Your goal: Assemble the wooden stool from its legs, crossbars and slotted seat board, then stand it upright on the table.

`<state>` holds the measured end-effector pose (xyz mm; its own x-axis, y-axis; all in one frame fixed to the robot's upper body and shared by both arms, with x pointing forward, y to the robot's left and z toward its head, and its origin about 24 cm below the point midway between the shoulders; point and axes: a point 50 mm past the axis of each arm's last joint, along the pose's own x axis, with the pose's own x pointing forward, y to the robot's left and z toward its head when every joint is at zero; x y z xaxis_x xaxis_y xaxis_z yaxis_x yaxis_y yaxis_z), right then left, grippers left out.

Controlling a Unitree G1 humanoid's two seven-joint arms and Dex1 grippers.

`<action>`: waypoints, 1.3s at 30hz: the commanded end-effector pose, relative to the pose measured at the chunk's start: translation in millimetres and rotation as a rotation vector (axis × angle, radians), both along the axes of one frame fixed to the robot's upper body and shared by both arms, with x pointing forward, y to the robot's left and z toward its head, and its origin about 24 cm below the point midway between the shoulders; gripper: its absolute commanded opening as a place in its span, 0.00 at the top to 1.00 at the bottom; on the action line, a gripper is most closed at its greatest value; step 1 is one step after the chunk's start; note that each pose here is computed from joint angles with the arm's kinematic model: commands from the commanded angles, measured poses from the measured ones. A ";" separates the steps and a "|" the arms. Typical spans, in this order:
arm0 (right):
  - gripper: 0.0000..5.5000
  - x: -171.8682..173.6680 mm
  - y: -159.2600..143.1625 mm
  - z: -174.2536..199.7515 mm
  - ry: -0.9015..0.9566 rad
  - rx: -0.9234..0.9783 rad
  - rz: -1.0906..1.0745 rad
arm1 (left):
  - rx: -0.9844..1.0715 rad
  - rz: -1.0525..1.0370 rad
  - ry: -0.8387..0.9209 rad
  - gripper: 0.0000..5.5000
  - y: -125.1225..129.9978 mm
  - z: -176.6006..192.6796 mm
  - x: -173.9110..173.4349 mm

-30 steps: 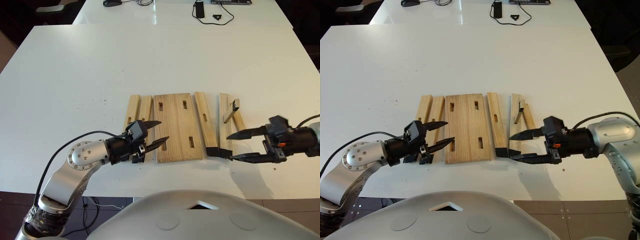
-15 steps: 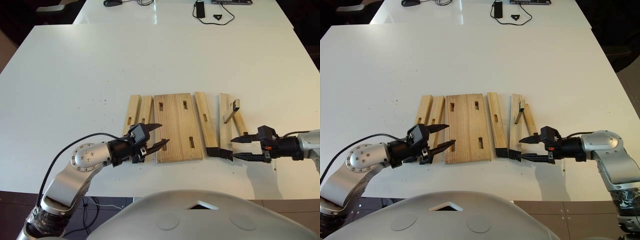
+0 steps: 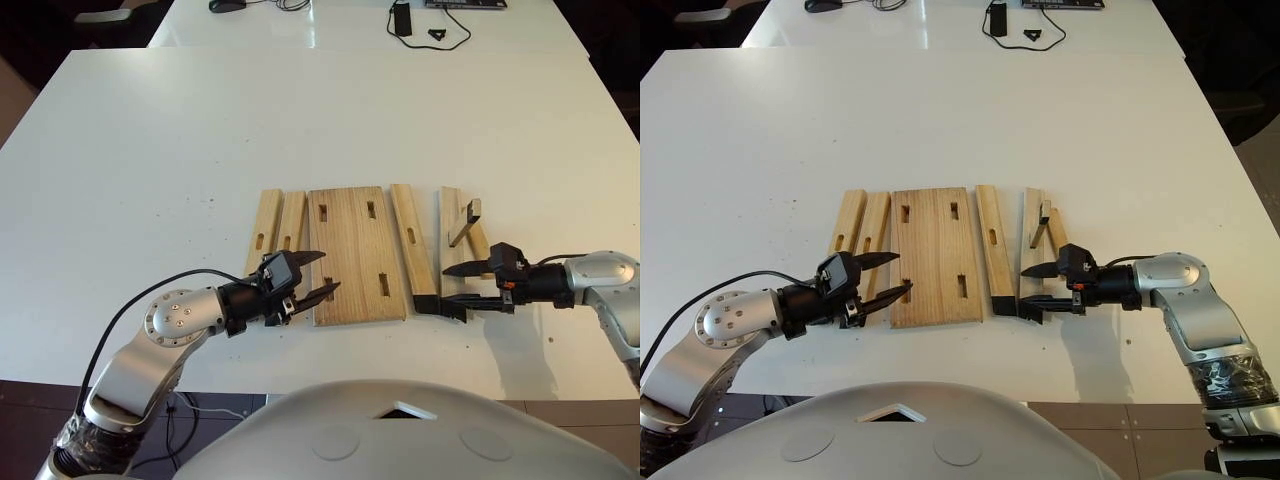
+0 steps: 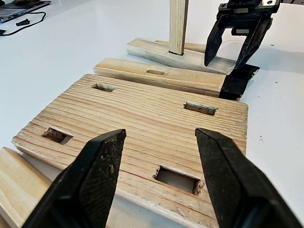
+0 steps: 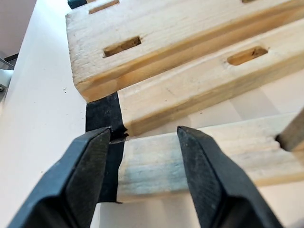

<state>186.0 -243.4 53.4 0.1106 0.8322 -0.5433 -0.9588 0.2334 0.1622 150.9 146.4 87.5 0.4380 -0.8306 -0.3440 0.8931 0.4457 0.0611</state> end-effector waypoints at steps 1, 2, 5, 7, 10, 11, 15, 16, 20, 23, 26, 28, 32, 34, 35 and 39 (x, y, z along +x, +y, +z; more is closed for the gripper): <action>0.53 9.5 -16.6 5.2 -0.035 -0.095 -0.007 | 0.010 0.009 -0.008 0.51 -0.8 -2.1 -1.0; 0.53 11.8 -20.4 6.9 -0.047 -0.115 -0.006 | 0.011 0.011 -0.008 0.51 -1.3 -3.1 -1.7; 0.53 15.1 -26.0 14.7 -0.071 -0.131 0.003 | 0.012 0.013 -0.008 0.51 -3.1 -5.1 -4.1; 0.53 15.0 -26.6 25.7 -0.092 -0.121 0.002 | 0.013 0.016 -0.008 0.51 -3.6 -5.7 -6.0; 0.53 14.4 -26.4 45.7 -0.176 -0.151 -0.035 | 0.015 0.034 -0.008 0.51 -2.4 -6.1 -8.6; 0.53 13.8 -26.8 49.3 -0.198 -0.164 -0.054 | 0.015 0.042 -0.007 0.51 -2.0 -6.4 -9.7; 0.48 8.6 -24.8 49.6 -0.233 -0.195 -0.169 | 0.014 0.070 -0.004 0.51 -1.3 -7.9 -13.0; 0.45 6.6 -22.4 47.2 -0.233 -0.197 -0.201 | 0.013 0.076 -0.004 0.51 -1.2 -8.2 -13.3; 0.38 -2.0 -9.4 39.7 -0.227 -0.201 -0.266 | 0.016 0.079 -0.006 0.51 -0.3 -7.9 -13.1; 0.38 -7.2 -1.8 33.8 -0.209 -0.211 -0.316 | 0.021 0.079 -0.006 0.51 0.6 -7.8 -13.2; 0.38 -7.1 0.8 26.5 -0.208 -0.220 -0.397 | 0.024 0.076 -0.007 0.51 1.1 -7.5 -12.3; 0.38 -6.8 4.2 23.5 -0.225 -0.204 -0.419 | 0.024 0.076 -0.008 0.51 1.1 -7.3 -12.0; 0.38 -6.6 2.9 13.6 -0.237 -0.213 -0.473 | 0.026 0.071 -0.009 0.51 0.8 -7.5 -11.5; 0.38 -7.9 0.9 8.4 -0.228 -0.222 -0.495 | 0.029 0.068 -0.008 0.51 0.9 -7.8 -12.0; 0.38 -7.7 -0.5 6.5 -0.231 -0.225 -0.511 | 0.030 0.067 -0.007 0.51 1.1 -7.9 -12.1; 0.38 -8.3 -6.3 -0.8 -0.223 -0.226 -0.564 | 0.032 0.068 -0.007 0.51 1.2 -7.5 -12.7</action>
